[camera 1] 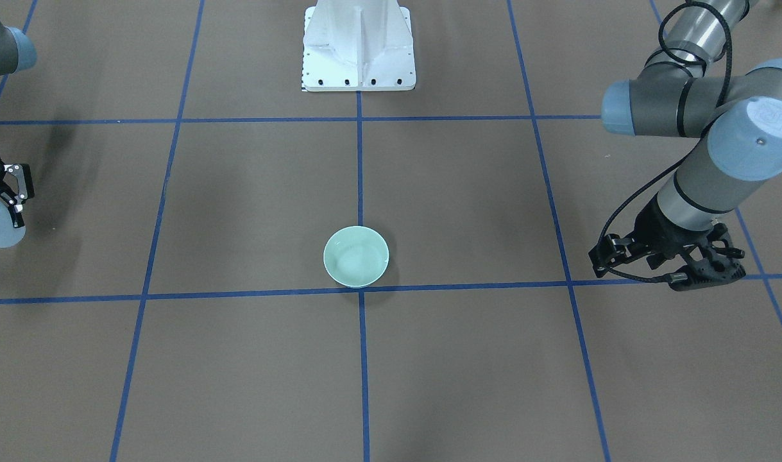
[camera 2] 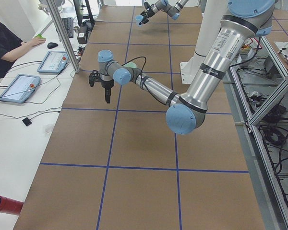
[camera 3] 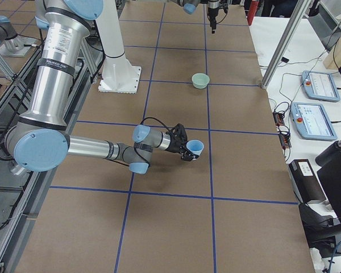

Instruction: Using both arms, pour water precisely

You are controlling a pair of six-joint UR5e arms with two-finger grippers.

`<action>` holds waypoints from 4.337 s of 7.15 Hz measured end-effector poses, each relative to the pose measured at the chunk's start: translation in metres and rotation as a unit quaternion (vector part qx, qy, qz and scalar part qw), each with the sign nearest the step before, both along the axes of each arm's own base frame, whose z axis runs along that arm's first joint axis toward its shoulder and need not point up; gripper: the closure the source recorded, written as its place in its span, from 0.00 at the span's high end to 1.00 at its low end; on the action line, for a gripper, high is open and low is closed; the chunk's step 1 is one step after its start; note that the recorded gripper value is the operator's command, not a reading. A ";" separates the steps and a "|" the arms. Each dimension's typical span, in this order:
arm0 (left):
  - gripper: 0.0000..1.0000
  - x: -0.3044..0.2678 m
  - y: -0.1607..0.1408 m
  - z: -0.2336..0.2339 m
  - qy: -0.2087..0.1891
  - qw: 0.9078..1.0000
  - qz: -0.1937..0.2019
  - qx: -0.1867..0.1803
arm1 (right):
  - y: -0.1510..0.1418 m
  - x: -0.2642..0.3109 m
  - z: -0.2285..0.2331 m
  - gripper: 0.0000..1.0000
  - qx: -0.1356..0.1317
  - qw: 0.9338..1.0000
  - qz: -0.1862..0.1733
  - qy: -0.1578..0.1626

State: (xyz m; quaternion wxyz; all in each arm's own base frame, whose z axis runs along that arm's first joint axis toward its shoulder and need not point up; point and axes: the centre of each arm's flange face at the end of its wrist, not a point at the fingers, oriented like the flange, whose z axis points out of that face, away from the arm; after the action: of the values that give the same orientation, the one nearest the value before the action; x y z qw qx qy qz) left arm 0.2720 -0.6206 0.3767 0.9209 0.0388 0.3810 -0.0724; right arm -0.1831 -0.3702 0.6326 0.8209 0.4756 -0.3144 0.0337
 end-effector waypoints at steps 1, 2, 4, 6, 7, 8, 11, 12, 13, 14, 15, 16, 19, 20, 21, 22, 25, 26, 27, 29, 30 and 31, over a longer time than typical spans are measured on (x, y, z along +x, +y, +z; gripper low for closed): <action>1.00 0.000 0.000 0.000 0.000 1.000 0.000 0.000 | 0.001 0.000 0.008 0.00 -0.005 1.000 -0.003 0.005; 1.00 0.001 0.000 0.000 0.000 1.000 0.000 0.000 | 0.003 0.000 0.017 0.00 -0.011 1.000 -0.006 0.011; 1.00 0.001 0.000 0.000 0.000 1.000 0.001 0.000 | 0.006 -0.004 0.026 0.10 -0.019 0.999 -0.020 0.015; 1.00 0.001 0.000 -0.002 0.001 1.000 0.001 0.001 | 0.008 -0.007 0.030 0.45 -0.024 0.999 -0.030 0.018; 1.00 0.001 -0.001 -0.003 0.001 1.000 0.001 0.001 | 0.009 -0.008 0.033 0.59 -0.026 0.999 -0.033 0.021; 1.00 0.001 -0.001 -0.004 0.001 1.000 0.001 0.002 | 0.010 -0.008 0.036 0.65 -0.027 0.999 -0.035 0.024; 1.00 0.002 -0.002 -0.006 0.001 1.000 0.001 0.003 | 0.011 -0.009 0.041 0.96 -0.029 0.999 -0.037 0.028; 1.00 0.002 -0.002 -0.006 0.001 1.000 0.001 0.002 | 0.013 -0.008 0.043 0.98 -0.027 0.999 -0.037 0.022; 1.00 0.002 -0.002 -0.006 0.001 1.000 0.001 0.002 | 0.015 -0.006 0.047 0.98 -0.025 0.999 -0.037 0.017; 1.00 0.002 -0.002 -0.006 0.001 1.000 0.001 0.002 | 0.017 -0.005 0.049 0.98 -0.023 0.999 -0.039 0.013; 1.00 0.002 -0.002 -0.005 0.001 1.000 0.001 0.002 | 0.018 -0.005 0.051 0.98 -0.023 0.999 -0.043 0.012; 1.00 0.002 -0.002 -0.005 0.000 1.000 0.001 0.001 | 0.020 -0.004 0.051 0.98 -0.025 0.998 -0.050 0.009; 1.00 0.002 -0.002 -0.005 0.000 1.000 0.001 0.001 | 0.028 0.001 0.034 0.98 -0.028 0.996 -0.086 -0.012; 1.00 0.002 -0.001 -0.004 0.000 1.000 0.001 0.000 | 0.027 0.009 0.032 0.98 -0.031 0.995 -0.093 -0.018; 1.00 0.002 -0.001 -0.004 0.000 1.000 0.001 0.000 | 0.024 0.018 0.030 0.98 -0.035 0.994 -0.097 -0.023; 1.00 0.002 -0.001 -0.004 0.000 1.000 0.001 0.000 | 0.022 0.026 0.030 0.98 -0.038 0.994 -0.098 -0.026; 1.00 0.002 -0.001 -0.005 0.001 1.000 0.001 0.001 | -0.004 0.066 0.022 0.98 -0.049 0.993 -0.106 -0.037; 1.00 0.002 -0.001 -0.007 0.002 1.000 0.001 0.004 | -0.025 0.081 0.012 0.98 -0.052 0.992 -0.111 -0.034; 1.00 0.005 -0.003 -0.015 0.006 1.000 0.002 0.010 | -0.048 0.093 -0.002 0.99 -0.060 0.991 -0.117 -0.036; 1.00 0.031 -0.002 -0.054 0.024 0.999 0.007 0.023 | -0.081 0.106 -0.019 0.99 -0.079 0.988 -0.128 -0.021; 1.00 0.059 0.006 -0.081 0.039 0.999 0.006 0.015 | -0.107 0.113 -0.028 0.99 -0.086 0.986 -0.141 0.015; 1.00 0.090 0.018 -0.104 0.053 0.999 0.008 0.005 | -0.137 0.121 -0.046 0.99 -0.102 0.981 -0.157 0.052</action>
State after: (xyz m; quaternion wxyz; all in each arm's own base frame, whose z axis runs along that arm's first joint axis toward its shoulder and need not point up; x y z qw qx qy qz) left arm 0.3617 -0.6025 0.2730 0.9000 0.0365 0.4296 -0.0647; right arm -0.0617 -0.5070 0.5868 0.8754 0.3356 -0.3366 -0.0882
